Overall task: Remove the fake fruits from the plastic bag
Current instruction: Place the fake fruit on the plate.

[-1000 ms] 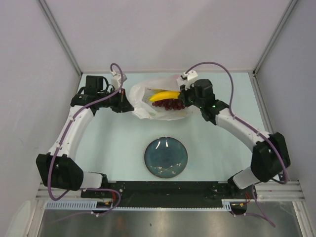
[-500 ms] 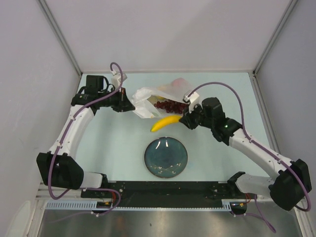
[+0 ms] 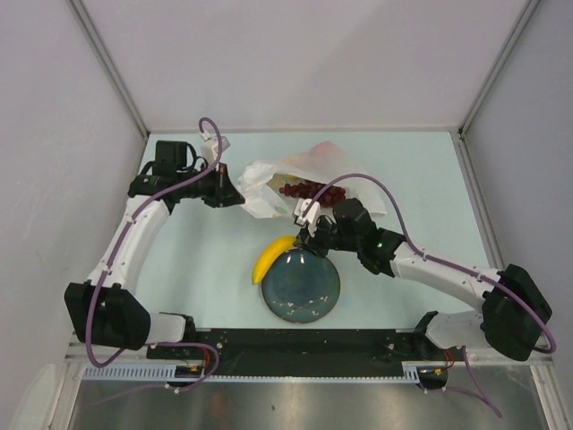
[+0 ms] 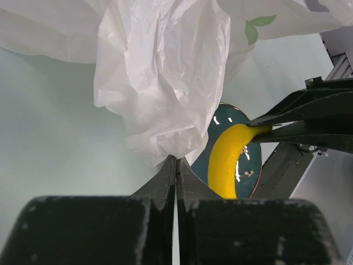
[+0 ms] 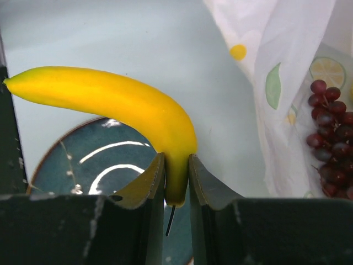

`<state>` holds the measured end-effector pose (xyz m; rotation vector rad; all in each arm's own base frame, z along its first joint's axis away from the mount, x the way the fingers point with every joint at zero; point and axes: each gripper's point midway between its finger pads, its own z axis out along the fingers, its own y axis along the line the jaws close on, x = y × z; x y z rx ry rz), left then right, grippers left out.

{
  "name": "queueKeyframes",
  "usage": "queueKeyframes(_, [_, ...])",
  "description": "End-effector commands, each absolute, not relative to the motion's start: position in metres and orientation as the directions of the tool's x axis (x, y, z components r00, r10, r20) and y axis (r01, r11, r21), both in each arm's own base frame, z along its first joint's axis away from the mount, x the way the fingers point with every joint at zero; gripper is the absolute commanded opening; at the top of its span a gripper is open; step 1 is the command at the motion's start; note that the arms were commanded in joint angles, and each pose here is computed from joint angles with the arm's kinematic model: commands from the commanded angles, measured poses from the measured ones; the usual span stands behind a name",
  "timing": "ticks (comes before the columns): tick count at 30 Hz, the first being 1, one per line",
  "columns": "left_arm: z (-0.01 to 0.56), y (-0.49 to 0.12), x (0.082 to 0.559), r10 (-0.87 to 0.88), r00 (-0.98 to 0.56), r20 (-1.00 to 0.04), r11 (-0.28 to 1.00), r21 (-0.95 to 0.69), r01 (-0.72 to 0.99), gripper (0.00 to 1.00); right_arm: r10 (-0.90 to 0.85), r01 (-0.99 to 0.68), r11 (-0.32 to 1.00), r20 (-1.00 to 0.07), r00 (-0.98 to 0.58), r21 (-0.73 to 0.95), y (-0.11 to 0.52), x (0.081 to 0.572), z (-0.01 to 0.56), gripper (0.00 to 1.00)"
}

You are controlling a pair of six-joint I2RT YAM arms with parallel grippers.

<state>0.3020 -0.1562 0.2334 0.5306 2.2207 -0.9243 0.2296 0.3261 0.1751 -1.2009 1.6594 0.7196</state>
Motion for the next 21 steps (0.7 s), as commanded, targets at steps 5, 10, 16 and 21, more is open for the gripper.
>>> queueKeyframes(5, [0.245, -0.154, 0.294, 0.107, -0.655, -0.748, 0.661, -0.438, 0.609, 0.00, -0.418, -0.965, 0.104, -0.891, 0.176, -0.239, 0.335, 0.229, 0.147, 0.00])
queueKeyframes(10, [0.243, -0.152, 0.294, 0.115, -0.656, -0.746, 0.670, -0.429, 0.606, 0.00, -0.397, -0.939, -0.001, -0.862, 0.315, -0.343, 0.338, 0.233, 0.144, 0.00])
queueKeyframes(16, [0.242, -0.148, 0.295, 0.130, -0.650, -0.749, 0.684, -0.407, 0.605, 0.00, -0.436, -0.944, -0.105, -0.838, 0.327, -0.314, 0.337, 0.220, 0.112, 0.00])
queueKeyframes(21, [0.240, -0.144, 0.296, 0.135, -0.651, -0.747, 0.701, -0.393, 0.596, 0.00, -0.444, -0.951, -0.091, -0.843, 0.304, -0.295, 0.345, 0.221, 0.100, 0.00])
